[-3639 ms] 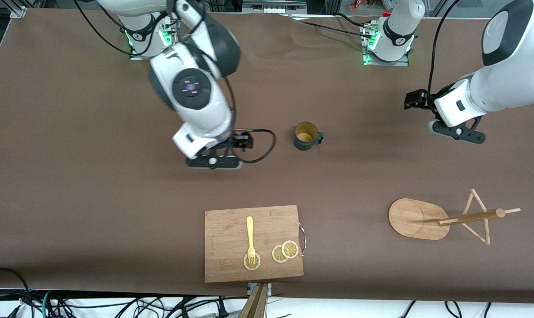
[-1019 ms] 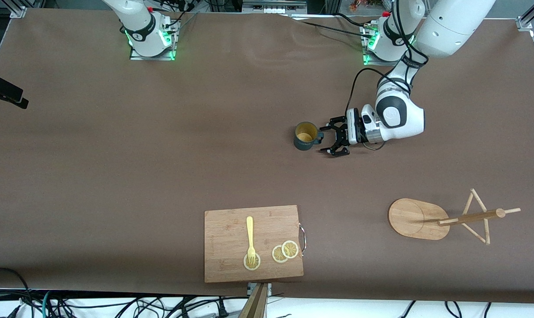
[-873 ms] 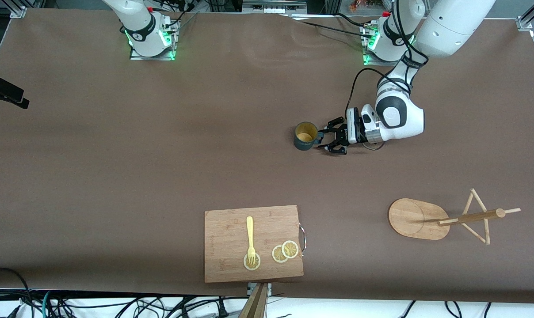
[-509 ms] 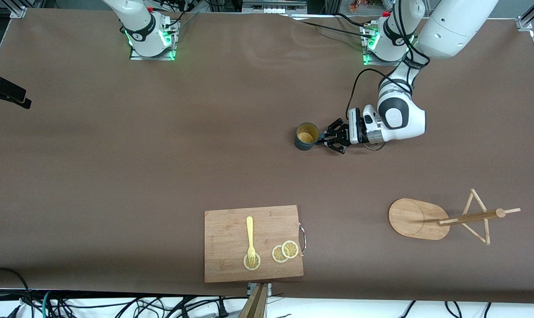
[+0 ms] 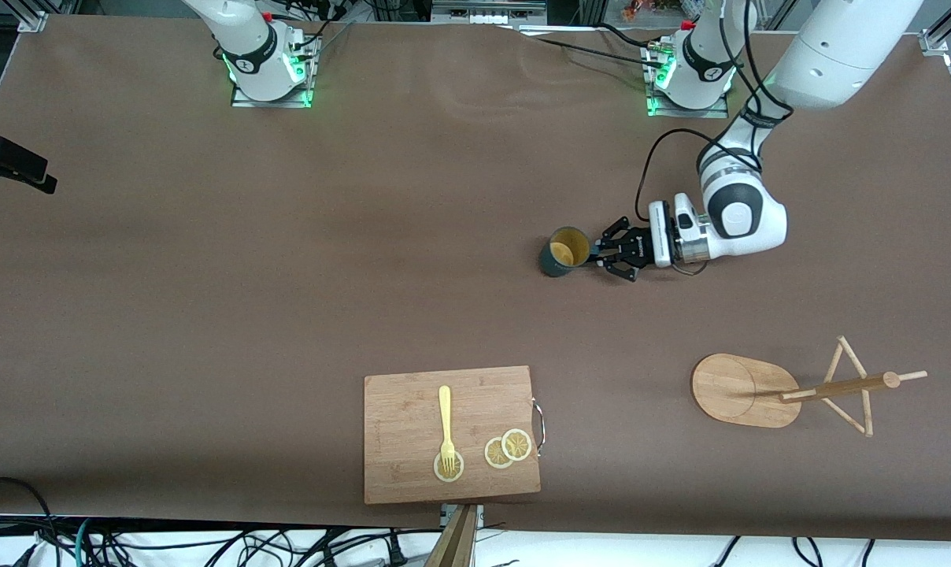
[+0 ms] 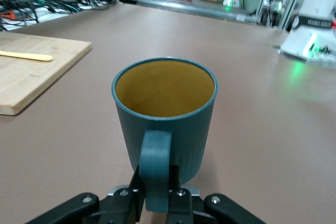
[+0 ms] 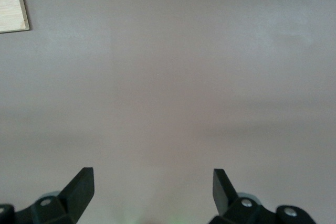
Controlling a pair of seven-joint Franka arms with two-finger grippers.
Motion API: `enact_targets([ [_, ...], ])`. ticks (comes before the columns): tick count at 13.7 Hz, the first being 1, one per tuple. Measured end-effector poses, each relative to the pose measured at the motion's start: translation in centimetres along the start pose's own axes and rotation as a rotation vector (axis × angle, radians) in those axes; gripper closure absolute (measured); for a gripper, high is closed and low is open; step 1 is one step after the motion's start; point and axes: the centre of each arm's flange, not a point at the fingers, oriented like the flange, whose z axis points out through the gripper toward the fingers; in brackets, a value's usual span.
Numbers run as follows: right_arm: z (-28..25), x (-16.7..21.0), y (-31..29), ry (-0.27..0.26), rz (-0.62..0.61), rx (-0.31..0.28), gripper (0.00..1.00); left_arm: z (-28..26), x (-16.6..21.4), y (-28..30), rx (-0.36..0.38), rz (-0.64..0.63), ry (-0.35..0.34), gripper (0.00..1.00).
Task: Pass cup and hang on rack
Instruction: 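Grasp the teal mug handle with the left gripper, then lift the mug with the left gripper toward the wooden rack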
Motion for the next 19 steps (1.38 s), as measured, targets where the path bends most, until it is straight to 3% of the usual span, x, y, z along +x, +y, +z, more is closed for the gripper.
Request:
enact_targets([
  [3,0.0,0.0,0.0,0.000,-0.004,0.000,0.00,-5.1,-1.2,-0.9,-0.040,-0.107,0.003,0.79],
  [8,0.0,0.0,-0.1,0.000,-0.006,0.000,0.00,-14.6,-3.6,-1.2,-0.060,-0.370,0.079,0.79],
  [11,0.0,0.0,-0.1,0.000,-0.007,0.000,0.00,-19.4,-2.5,-2.4,-0.120,-0.565,0.119,0.79],
  [19,0.0,0.0,-0.2,0.000,-0.008,0.000,0.00,-29.0,-0.2,-3.6,-0.241,-1.063,0.127,0.79],
])
